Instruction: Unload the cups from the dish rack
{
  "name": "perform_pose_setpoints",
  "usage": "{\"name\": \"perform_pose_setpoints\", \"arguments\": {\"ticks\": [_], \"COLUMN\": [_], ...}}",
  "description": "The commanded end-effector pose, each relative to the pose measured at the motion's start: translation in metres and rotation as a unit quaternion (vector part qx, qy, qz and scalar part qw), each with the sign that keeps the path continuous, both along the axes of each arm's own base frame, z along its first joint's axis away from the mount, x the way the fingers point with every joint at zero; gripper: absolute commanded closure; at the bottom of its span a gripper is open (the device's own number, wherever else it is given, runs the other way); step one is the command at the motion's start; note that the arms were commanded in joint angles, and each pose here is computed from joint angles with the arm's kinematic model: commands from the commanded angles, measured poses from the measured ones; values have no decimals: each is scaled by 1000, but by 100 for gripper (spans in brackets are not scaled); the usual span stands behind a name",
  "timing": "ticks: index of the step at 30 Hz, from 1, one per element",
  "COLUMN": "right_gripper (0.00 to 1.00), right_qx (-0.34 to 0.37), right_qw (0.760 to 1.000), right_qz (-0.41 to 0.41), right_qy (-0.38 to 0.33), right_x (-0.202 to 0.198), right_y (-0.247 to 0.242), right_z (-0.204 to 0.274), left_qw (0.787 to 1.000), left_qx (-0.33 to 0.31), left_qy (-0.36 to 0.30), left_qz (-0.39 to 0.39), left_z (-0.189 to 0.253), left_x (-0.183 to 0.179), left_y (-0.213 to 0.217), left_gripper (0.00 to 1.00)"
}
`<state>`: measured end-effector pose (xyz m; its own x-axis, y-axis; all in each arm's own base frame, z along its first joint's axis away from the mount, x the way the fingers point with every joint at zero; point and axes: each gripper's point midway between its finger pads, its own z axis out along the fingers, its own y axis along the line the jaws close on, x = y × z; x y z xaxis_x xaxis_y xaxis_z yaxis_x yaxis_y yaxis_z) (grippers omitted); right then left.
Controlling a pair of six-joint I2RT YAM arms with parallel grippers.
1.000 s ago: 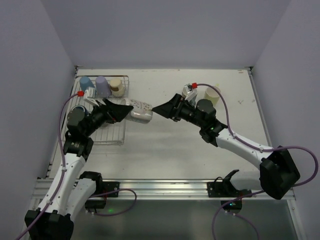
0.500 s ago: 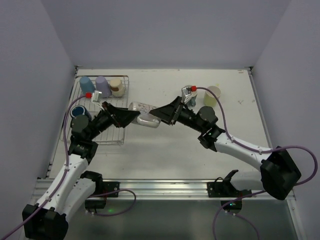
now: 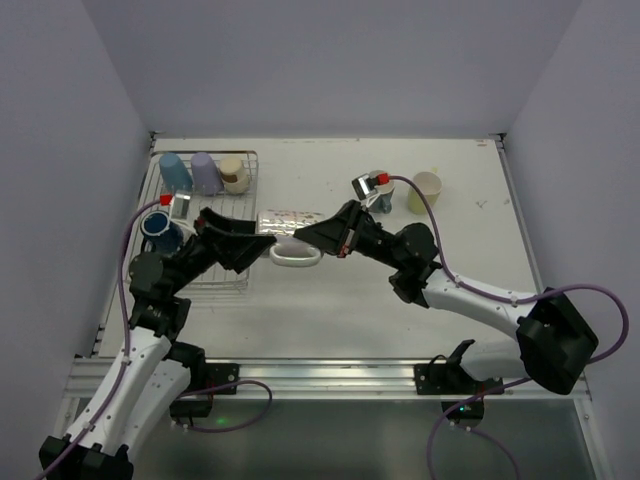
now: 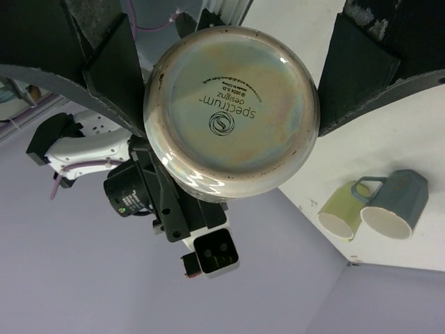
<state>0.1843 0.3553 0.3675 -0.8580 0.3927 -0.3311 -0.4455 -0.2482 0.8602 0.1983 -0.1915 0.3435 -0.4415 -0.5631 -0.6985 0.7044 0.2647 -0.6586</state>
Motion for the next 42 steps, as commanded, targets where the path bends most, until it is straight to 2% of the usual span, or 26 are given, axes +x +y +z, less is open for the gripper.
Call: {"name": "perform_pose_setpoints", "arguments": {"ticks": [1, 5, 7, 9, 13, 14, 15, 19, 20, 21, 22, 23, 24, 26, 27, 29, 30, 32, 37, 42], "right_gripper": [100, 100, 100, 100, 100, 100, 100, 100, 100, 100, 100, 100, 100, 100, 100, 100, 100, 100, 100, 100], "right_qx": [8, -19, -41, -74, -152, -194, -207, -339, -368, -412, -454, -542, -520, -591, -586, -635, -636, -670, -711, -723], "right_qw": [998, 997, 993, 991, 979, 972, 967, 916, 903, 884, 856, 807, 814, 771, 769, 738, 731, 698, 648, 635], "right_qz": [-53, -68, -81, -81, -101, -101, -118, -158, -162, -164, -184, -167, -186, -158, -170, -135, -151, -144, -148, -132], "right_qy": [-20, -44, -69, -71, -95, -80, -91, -144, -150, -147, -167, -166, -180, -174, -189, -186, -197, -209, -228, -238], "right_x": [16, 17, 20, 23, 37, 43, 52, 94, 103, 123, 142, 169, 176, 199, 213, 228, 239, 254, 282, 290], "right_y": [-6, -7, -6, -1, 6, 9, 9, 13, 13, 19, 15, 12, 14, 13, 16, 15, 15, 10, -13, -18], "right_z": [16, 15, 18, 14, -5, -26, -17, -44, -34, -58, -67, -95, -66, -112, -92, -133, -121, -146, -172, -200], "left_qw": [993, 984, 969, 951, 914, 908, 897, 871, 867, 866, 864, 864, 863, 862, 858, 857, 857, 859, 859, 857], "left_qx": [38, 100, 126, 154, 223, 232, 244, 270, 274, 276, 281, 283, 283, 287, 289, 292, 294, 296, 303, 308], "left_qy": [-97, -86, -78, -38, -10, -6, -3, 21, 26, 28, 32, 34, 34, 36, 38, 37, 38, 39, 49, 56], "left_qz": [51, 120, 199, 265, 340, 348, 367, 410, 416, 416, 416, 415, 416, 417, 422, 424, 423, 415, 411, 410], "left_z": [27, 29, 28, 14, -9, -14, -19, -54, -60, -62, -62, -63, -63, -64, -65, -64, -66, -67, -73, -77], "left_x": [1, 15, 30, 43, 49, 49, 50, 49, 50, 50, 50, 50, 50, 50, 51, 50, 50, 50, 54, 57], "left_y": [9, 26, 48, 70, 102, 107, 115, 137, 139, 140, 141, 140, 141, 141, 143, 144, 143, 140, 138, 138], "left_gripper": [2, 0, 0, 0, 0, 0, 0, 0, 0, 0, 0, 0, 0, 0, 0, 0, 0, 0, 0, 0]}}
